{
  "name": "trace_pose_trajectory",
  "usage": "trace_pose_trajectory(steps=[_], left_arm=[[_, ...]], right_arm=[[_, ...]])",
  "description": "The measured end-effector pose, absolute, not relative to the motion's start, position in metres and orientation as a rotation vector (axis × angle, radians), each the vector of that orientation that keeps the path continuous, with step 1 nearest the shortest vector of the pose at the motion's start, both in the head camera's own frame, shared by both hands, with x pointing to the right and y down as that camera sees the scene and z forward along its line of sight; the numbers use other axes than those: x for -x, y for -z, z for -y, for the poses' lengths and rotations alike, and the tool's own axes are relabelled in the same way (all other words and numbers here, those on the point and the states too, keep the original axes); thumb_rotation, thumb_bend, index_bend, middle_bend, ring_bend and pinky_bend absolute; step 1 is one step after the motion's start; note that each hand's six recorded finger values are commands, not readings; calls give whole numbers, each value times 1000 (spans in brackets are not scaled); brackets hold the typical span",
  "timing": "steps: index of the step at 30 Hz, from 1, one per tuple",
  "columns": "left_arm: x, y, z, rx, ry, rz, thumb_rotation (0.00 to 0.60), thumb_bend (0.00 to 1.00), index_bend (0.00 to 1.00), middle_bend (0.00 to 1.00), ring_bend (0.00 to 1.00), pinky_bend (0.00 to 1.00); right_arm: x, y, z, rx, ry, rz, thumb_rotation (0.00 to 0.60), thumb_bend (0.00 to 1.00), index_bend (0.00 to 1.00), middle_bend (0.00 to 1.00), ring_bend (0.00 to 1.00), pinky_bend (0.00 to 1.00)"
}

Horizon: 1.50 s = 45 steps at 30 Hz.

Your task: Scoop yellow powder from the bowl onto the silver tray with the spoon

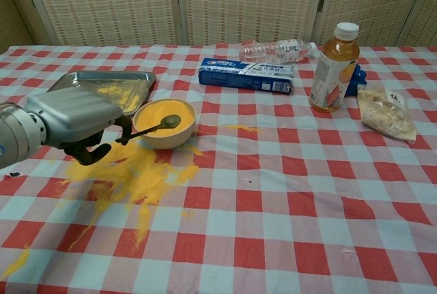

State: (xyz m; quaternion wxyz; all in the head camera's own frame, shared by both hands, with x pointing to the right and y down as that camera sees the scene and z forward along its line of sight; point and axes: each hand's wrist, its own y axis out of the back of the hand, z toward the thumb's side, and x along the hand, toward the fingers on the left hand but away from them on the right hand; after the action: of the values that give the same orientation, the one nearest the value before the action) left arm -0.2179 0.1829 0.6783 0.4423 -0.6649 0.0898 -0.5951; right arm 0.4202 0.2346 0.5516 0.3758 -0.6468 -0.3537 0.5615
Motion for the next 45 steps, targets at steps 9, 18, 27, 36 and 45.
trace_pose_trajectory(steps=[9, 18, 27, 36, 45], left_arm=[[198, -665, -199, 1702, 1419, -189, 600, 589, 332, 1000, 1000, 1000], [181, -659, -202, 1692, 1349, -232, 600, 481, 343, 1000, 1000, 1000], [180, -647, -207, 1582, 1143, -449, 600, 436, 277, 1000, 1000, 1000], [182, -683, -235, 1633, 998, -603, 600, 425, 291, 1000, 1000, 1000], [173, -697, -238, 1672, 908, -727, 600, 436, 374, 1000, 1000, 1000]], right_arm=[[-420, -542, -237, 1654, -1407, 924, 528, 0, 0, 0, 0, 0], [-422, -536, -240, 1658, -1397, 934, 528, 0, 0, 0, 0, 0], [-422, -533, -242, 1659, -1390, 943, 528, 0, 0, 0, 0, 0], [-418, -530, -246, 1682, -1360, 943, 528, 0, 0, 0, 0, 0], [-420, -527, -247, 1689, -1351, 947, 529, 0, 0, 0, 0, 0]])
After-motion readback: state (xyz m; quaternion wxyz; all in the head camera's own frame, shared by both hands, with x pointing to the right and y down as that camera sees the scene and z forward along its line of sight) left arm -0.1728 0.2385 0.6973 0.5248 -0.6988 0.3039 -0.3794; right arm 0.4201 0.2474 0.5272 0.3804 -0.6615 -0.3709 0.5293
